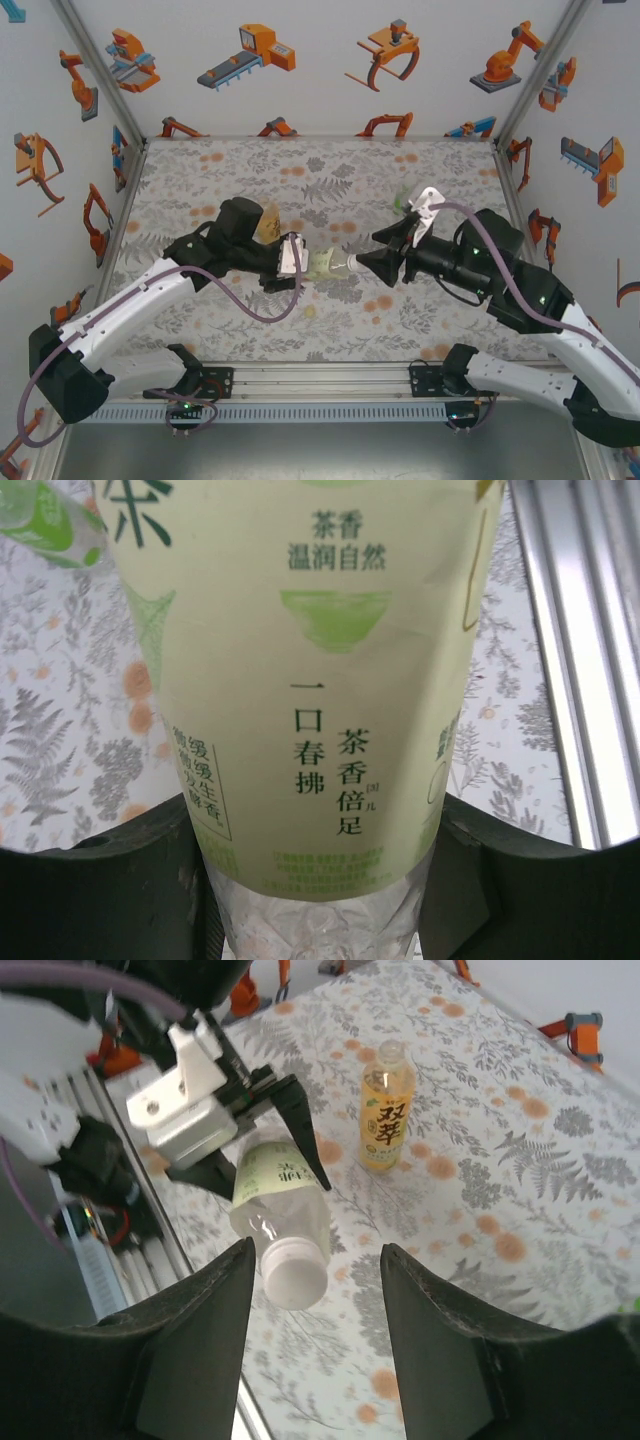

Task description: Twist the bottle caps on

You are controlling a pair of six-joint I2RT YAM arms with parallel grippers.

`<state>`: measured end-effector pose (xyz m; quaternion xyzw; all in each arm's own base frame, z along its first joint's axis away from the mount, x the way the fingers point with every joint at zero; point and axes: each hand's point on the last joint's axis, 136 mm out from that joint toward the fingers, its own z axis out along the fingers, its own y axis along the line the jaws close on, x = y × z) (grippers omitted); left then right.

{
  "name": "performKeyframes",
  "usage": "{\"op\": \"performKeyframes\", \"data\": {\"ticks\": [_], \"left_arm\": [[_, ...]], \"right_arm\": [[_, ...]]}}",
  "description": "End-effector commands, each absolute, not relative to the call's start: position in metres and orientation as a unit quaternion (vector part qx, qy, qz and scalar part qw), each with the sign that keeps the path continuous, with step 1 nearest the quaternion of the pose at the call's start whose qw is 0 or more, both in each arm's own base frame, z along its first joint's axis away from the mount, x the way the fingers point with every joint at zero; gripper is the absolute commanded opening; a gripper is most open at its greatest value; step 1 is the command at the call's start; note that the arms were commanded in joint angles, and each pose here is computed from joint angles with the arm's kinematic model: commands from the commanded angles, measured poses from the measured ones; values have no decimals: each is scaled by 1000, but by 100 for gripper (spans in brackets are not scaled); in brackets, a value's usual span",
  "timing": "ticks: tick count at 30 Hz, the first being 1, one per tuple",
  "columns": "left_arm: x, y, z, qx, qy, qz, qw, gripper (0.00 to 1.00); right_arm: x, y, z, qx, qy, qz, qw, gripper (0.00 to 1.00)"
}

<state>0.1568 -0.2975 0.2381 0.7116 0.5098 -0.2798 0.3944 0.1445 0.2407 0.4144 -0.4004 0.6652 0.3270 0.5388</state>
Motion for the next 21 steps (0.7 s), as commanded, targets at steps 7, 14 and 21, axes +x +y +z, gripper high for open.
{"op": "performKeyframes", "data": {"ticks": [7, 14, 21], "left_arm": [[124, -296, 254, 719, 481, -347, 361, 0], [121, -297, 253, 717, 488, -361, 343, 0], [119, -299, 253, 721, 485, -364, 336, 0]], "right_arm": [[81, 258, 396, -655, 475, 307, 501, 50], [86, 260, 384, -664, 469, 291, 505, 43], [87, 263, 384, -662, 464, 292, 510, 38]]}}
